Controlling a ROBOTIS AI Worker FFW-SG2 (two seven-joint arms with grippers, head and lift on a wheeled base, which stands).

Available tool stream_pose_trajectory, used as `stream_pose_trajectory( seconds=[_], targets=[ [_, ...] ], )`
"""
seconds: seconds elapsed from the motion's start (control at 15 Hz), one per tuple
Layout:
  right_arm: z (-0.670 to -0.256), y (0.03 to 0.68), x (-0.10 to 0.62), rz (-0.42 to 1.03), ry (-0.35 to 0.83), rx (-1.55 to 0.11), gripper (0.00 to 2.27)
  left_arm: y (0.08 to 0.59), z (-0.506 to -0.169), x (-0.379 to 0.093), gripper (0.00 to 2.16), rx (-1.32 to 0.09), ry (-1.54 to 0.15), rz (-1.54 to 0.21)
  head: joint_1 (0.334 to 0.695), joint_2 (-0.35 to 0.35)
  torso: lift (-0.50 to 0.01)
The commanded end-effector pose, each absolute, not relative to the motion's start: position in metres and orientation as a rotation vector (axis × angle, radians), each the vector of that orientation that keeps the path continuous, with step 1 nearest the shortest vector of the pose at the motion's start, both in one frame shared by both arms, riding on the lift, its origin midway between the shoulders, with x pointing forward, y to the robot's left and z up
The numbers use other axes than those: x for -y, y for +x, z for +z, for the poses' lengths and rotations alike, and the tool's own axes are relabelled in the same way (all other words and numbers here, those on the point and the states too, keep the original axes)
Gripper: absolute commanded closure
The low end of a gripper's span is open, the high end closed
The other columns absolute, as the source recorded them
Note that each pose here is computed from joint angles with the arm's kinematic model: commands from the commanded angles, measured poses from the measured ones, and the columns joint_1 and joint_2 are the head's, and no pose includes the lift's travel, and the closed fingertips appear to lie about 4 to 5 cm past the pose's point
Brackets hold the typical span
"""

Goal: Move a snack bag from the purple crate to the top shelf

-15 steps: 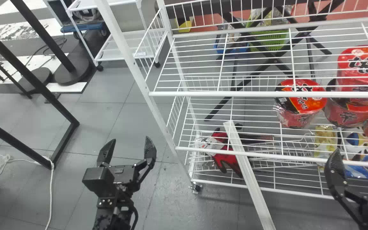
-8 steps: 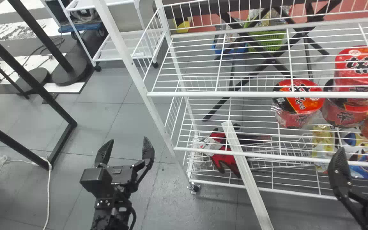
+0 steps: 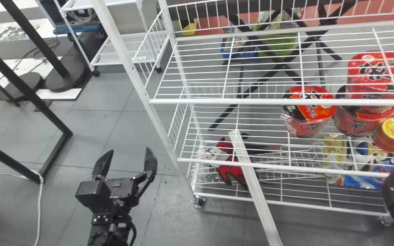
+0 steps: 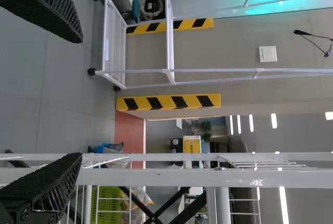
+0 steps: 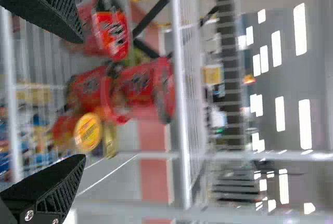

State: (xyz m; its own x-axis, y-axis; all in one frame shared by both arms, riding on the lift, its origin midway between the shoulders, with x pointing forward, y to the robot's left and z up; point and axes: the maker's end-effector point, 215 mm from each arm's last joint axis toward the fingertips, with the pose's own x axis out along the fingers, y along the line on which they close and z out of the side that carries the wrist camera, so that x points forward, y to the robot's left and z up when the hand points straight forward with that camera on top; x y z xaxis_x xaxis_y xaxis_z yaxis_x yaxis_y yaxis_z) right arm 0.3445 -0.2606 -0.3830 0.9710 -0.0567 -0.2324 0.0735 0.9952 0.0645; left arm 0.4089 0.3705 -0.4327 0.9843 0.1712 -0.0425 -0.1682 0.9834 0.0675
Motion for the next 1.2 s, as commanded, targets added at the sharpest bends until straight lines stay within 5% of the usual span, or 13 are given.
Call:
stream_pose_trajectory(
  seconds=[0.0,0.4,0.73,0.87,1.13],
  targets=[
    [-0.377,0.330,0.301,-0.117,0.079,-0.307,0.00,0.410,-0.435,-0.369,0.01,-0.051,0.064,0.165,0.695,0.188,-0.453],
    [-0.362,0.287,0.412,-0.211,0.206,-0.478,0.00,0.414,-0.437,-0.364,0.01,-0.053,0.064,0.152,0.695,0.039,-0.453],
    [-0.370,0.233,0.498,-0.314,0.538,-0.670,0.00,0.421,-0.436,-0.354,0.01,-0.049,0.064,0.131,0.695,-0.128,-0.453],
    [-0.351,0.240,0.547,-0.399,0.701,-0.526,0.00,0.423,-0.439,-0.350,0.01,-0.052,0.063,0.126,0.695,-0.224,-0.453],
    [-0.412,0.232,0.585,-0.489,0.845,-0.601,0.00,0.425,-0.442,-0.344,0.01,-0.056,0.063,0.113,0.695,-0.350,-0.453]
  ],
)
